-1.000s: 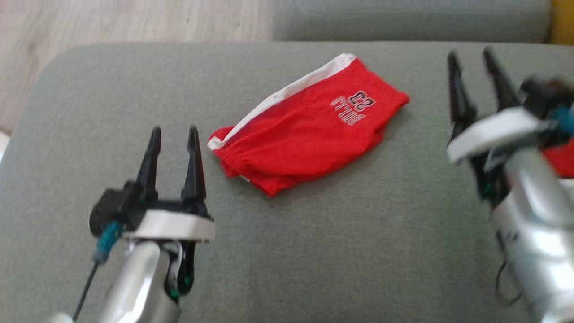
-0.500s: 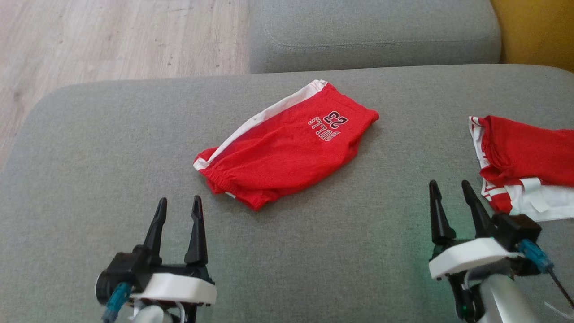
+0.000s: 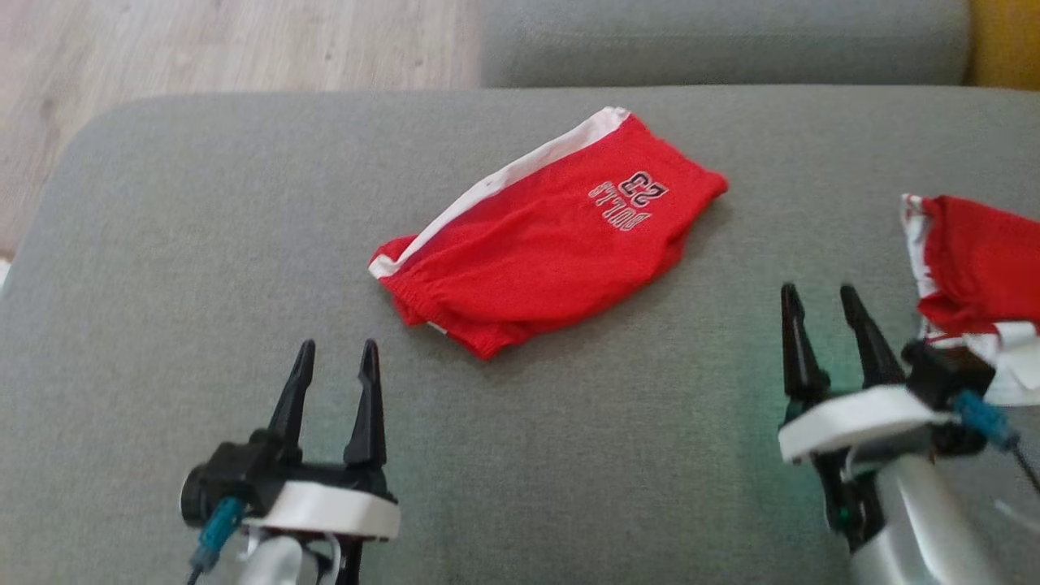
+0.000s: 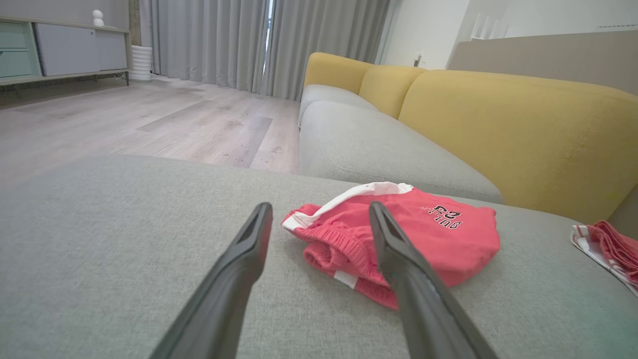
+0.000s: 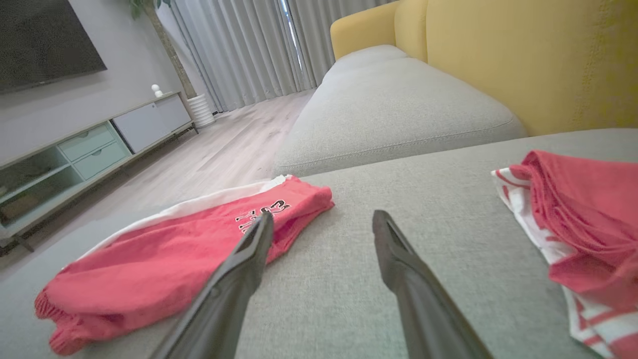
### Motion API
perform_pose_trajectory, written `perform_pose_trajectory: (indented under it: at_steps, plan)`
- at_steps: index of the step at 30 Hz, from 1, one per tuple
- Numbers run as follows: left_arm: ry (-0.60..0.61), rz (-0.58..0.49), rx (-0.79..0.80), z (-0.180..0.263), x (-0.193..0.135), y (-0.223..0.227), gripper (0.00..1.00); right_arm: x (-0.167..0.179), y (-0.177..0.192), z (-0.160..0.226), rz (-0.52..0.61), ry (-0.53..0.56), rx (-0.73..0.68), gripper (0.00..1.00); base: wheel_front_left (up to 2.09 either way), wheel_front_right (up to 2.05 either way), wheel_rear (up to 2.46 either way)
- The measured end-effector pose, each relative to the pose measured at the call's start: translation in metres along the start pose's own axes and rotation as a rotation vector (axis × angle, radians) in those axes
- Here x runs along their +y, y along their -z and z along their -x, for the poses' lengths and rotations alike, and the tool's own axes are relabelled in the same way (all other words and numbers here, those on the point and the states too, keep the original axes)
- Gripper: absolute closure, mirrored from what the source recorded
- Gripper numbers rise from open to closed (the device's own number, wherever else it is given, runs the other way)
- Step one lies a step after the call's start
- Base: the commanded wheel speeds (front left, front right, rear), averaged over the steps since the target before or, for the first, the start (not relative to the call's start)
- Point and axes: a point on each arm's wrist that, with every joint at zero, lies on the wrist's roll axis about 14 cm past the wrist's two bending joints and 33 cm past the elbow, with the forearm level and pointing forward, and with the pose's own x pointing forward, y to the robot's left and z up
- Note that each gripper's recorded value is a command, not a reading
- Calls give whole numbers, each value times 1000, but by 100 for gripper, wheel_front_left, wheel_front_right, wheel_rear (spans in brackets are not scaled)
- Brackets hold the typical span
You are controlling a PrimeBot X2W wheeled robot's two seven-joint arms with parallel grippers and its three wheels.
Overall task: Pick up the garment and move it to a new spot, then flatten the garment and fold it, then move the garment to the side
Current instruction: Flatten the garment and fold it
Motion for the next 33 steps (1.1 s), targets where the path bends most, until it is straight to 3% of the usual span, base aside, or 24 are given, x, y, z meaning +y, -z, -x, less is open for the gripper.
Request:
perform_pose_trajectory:
  at_steps: [6,9,19,27,33]
  plan:
    - [-4,-3,-5,-10,4,-3,0,16,-6,-41,8,-53,34,0,0,0,0]
    - [-23,-2,0,-11,10,-2,0,19,-5,-64,-40,-56,71,0,0,0,0]
    - [-115,1,20,-5,36,2,0,18,43,-115,-183,-1,301,0,0,0,0]
    - [-159,1,29,1,47,4,0,12,76,-125,-154,49,437,0,0,0,0]
    - [-153,14,44,1,44,9,0,9,78,-137,-126,66,469,0,0,0,0]
